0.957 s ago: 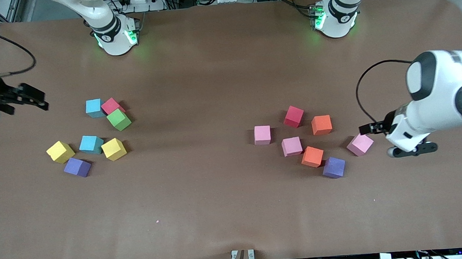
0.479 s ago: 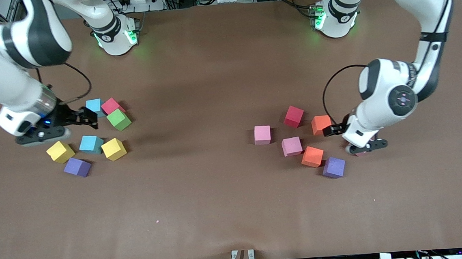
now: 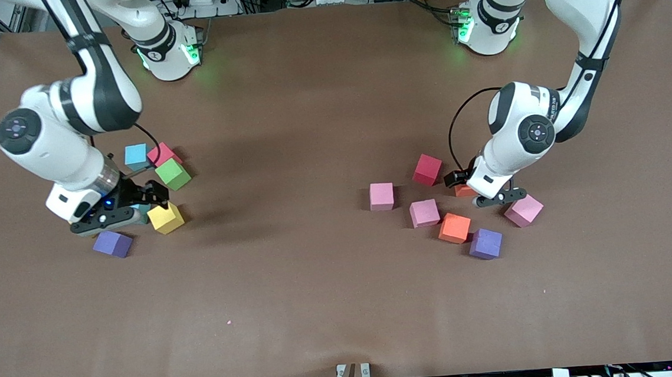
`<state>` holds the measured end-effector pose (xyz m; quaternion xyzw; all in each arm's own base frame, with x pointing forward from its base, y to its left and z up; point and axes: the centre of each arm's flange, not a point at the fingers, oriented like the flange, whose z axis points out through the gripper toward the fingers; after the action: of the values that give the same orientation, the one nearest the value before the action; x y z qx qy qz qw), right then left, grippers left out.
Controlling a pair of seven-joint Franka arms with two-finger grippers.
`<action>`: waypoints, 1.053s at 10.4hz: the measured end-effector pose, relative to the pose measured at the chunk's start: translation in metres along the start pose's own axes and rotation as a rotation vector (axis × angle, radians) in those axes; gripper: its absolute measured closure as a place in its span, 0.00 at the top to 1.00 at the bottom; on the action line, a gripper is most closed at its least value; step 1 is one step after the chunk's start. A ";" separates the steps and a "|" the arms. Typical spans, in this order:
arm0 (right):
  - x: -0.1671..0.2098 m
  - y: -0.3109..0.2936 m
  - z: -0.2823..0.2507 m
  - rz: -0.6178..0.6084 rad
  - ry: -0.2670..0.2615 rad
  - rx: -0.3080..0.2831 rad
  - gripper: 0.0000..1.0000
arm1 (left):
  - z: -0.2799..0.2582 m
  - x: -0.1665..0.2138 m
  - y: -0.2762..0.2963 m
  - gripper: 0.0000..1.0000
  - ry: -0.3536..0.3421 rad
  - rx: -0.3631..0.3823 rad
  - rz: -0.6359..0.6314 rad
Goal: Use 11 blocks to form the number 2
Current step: 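Grasp the yellow cube with the right gripper while the left gripper grasps orange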
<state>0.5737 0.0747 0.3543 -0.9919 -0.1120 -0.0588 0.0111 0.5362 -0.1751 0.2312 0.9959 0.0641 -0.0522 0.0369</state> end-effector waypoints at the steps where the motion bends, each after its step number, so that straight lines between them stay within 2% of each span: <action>1: -0.005 0.002 0.020 -0.014 -0.004 -0.001 1.00 | 0.000 0.000 -0.001 1.00 0.003 0.009 0.009; 5: -0.009 0.015 0.064 -0.100 -0.002 -0.003 1.00 | 0.006 -0.004 -0.003 1.00 -0.004 0.029 0.028; 9: -0.023 0.034 0.113 -0.102 -0.033 -0.001 1.00 | 0.033 -0.009 -0.007 0.99 -0.036 0.081 0.080; 10: -0.025 0.033 0.115 -0.102 -0.039 0.001 1.00 | 0.039 -0.010 -0.008 0.89 -0.043 0.089 0.088; 11: -0.029 0.033 0.118 -0.103 -0.047 0.002 1.00 | 0.041 -0.009 -0.009 0.69 -0.044 0.092 0.091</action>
<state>0.5668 0.0406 0.2332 -0.9859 -0.1633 -0.0360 0.0067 0.5218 -0.1704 0.1911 0.9970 0.0155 -0.0753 -0.0052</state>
